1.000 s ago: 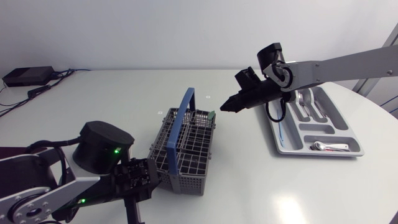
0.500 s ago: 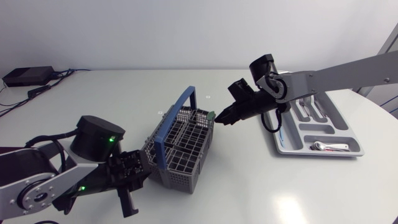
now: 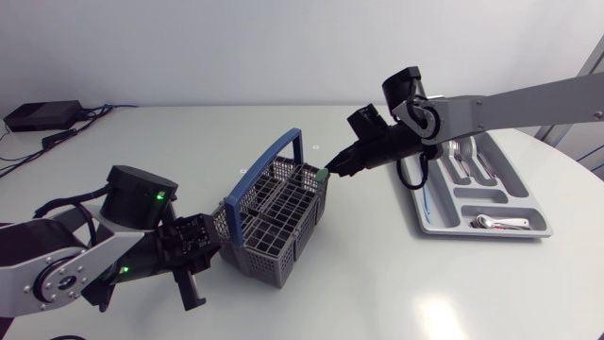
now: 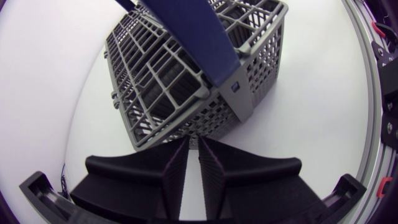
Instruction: Unload the cutlery basket into the drawer organizer.
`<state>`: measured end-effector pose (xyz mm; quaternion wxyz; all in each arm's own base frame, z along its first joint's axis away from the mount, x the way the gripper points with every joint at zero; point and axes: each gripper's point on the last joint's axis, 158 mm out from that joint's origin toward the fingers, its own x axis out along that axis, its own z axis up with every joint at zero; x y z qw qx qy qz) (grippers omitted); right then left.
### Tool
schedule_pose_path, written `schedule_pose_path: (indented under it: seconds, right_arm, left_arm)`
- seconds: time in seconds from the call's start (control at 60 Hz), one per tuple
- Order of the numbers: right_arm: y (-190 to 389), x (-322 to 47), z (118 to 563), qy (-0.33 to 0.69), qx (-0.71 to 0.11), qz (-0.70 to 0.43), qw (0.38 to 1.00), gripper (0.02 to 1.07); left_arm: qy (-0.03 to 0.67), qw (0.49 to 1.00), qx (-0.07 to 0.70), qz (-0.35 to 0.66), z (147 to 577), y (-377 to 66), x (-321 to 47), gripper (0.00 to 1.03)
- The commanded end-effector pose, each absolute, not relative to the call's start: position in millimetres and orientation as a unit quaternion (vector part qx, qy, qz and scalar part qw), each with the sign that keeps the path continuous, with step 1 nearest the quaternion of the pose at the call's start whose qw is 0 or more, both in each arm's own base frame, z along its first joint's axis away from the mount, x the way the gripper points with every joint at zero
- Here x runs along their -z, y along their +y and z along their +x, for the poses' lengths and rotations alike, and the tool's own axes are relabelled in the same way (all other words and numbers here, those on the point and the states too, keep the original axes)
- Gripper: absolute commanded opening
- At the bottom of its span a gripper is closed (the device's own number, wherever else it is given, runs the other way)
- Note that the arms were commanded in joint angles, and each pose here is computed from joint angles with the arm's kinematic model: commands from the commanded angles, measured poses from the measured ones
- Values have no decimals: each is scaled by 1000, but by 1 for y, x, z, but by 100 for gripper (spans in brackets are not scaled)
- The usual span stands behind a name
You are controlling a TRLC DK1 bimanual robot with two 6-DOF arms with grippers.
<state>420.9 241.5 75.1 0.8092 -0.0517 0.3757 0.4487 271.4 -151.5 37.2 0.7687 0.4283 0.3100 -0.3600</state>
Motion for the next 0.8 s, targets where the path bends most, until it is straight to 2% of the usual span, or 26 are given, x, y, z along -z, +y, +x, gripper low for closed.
schedule_pose_path:
  seconds: [0.0, 0.783]
  right_arm:
    - [251, -62, 410, 391, -461, -44, 795, 8]
    - [231, -61, 309, 410, -476, -59, 776, 8]
  left_arm:
    - [303, 766, 360, 438, 278, -152, -38, 14]
    - [267, 789, 325, 447, 353, -141, -49, 14]
